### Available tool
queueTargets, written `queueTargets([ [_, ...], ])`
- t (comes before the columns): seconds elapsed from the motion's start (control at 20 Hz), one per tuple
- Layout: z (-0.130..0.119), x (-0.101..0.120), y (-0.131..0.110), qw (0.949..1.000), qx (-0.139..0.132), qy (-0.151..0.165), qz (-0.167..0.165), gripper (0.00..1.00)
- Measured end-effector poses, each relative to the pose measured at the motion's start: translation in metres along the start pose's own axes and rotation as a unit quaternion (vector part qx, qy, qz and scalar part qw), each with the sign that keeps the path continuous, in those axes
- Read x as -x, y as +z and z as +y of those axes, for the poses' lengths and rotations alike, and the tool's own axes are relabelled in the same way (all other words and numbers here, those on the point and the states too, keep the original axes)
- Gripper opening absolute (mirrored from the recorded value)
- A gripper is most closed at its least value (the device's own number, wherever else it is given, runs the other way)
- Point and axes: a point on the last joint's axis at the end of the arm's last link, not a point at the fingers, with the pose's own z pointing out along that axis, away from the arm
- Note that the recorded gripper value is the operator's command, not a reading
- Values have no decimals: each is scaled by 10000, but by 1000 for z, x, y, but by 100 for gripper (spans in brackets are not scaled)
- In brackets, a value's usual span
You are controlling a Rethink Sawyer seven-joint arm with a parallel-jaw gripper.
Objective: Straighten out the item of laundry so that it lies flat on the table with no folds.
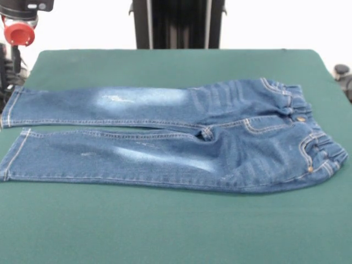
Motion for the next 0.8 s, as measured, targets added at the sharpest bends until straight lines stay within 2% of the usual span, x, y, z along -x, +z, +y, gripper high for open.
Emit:
queueTargets([
  [0.8, -6, -5, -3, 10000, -3, 53, 79, 100],
])
